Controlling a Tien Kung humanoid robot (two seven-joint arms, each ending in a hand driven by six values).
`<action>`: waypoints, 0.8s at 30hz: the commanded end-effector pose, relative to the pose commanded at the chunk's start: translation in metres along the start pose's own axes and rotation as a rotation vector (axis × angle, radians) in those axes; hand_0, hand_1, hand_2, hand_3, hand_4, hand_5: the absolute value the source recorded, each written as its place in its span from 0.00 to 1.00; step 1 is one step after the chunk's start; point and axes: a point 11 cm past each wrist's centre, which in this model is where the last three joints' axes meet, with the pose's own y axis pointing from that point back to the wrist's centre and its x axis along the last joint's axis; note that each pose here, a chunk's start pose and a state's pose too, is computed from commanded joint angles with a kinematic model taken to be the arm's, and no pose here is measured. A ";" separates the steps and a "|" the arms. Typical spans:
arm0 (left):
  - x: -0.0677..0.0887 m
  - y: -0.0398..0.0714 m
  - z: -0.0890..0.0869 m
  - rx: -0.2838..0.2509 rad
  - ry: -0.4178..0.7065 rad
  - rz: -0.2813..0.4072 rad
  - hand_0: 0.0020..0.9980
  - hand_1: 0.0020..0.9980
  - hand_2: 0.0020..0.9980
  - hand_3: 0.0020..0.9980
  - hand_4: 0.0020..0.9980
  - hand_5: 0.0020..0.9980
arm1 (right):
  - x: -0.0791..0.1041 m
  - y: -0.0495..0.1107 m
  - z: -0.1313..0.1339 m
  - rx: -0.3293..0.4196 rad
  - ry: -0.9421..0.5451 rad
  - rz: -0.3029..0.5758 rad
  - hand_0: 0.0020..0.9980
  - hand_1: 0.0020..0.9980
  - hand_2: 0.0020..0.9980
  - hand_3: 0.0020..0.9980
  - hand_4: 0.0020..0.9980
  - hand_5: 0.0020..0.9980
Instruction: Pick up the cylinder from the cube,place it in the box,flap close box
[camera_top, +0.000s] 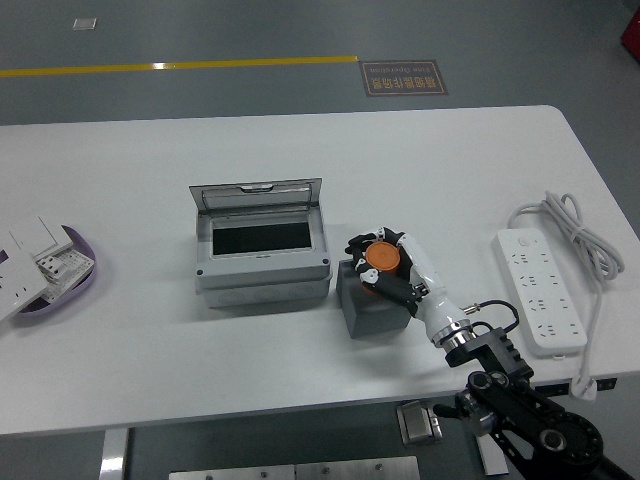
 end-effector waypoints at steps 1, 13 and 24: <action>0.000 0.000 0.000 0.000 0.000 0.000 0.60 0.58 0.56 0.60 0.66 0.26 | 0.000 -0.001 -0.001 0.005 0.003 0.002 0.38 0.42 0.38 0.28 0.00 0.00; 0.000 0.000 0.000 0.001 -0.002 0.001 0.60 0.58 0.56 0.60 0.66 0.26 | -0.023 -0.045 -0.055 0.144 0.182 -0.022 0.27 0.27 0.25 0.20 0.00 0.00; 0.003 0.000 -0.001 0.006 -0.005 0.006 0.60 0.58 0.56 0.60 0.66 0.26 | -0.076 -0.080 -0.084 0.183 0.419 -0.182 0.19 0.24 0.23 0.19 0.00 0.00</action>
